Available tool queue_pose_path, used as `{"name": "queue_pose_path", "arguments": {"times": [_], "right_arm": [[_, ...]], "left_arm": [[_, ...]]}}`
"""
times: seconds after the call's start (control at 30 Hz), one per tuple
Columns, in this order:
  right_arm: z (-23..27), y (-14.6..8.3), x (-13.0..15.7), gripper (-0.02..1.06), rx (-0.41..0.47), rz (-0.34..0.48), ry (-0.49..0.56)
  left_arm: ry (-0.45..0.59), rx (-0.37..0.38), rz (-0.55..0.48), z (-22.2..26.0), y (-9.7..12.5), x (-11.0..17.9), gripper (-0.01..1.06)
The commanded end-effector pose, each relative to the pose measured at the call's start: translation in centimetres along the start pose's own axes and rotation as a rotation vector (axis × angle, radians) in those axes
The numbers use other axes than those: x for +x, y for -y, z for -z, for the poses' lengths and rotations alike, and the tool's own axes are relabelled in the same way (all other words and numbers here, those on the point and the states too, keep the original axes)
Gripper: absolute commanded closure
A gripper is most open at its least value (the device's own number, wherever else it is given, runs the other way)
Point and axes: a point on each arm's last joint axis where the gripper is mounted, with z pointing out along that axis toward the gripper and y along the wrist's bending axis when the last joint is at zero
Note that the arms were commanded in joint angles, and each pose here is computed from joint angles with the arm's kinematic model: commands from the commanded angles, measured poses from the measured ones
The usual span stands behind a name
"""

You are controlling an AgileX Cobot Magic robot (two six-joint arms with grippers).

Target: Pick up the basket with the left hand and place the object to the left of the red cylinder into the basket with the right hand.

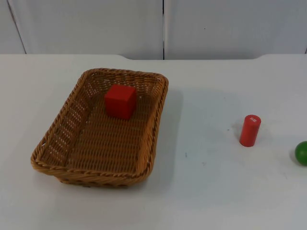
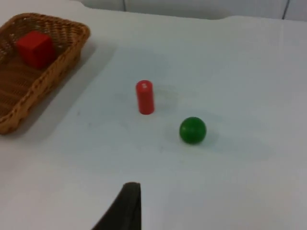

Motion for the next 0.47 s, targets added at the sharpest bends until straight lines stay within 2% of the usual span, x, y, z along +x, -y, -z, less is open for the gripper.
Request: {"name": "queue_pose_path", "arguments": {"times": [0.0, 0.43], "right_arm": [[-0.03, -0.06, 0.05, -0.01, 0.017, -0.018, 0.003], [-0.04, -0.12, 0.05, -0.01, 0.148, -0.081, 0.004]], "left_arm": [[-0.006, 0.003, -0.005, -0.09, -0.04, 0.17, 0.00], [-0.006, 0.001, -0.006, -0.09, -0.06, 0.17, 0.00]]}}
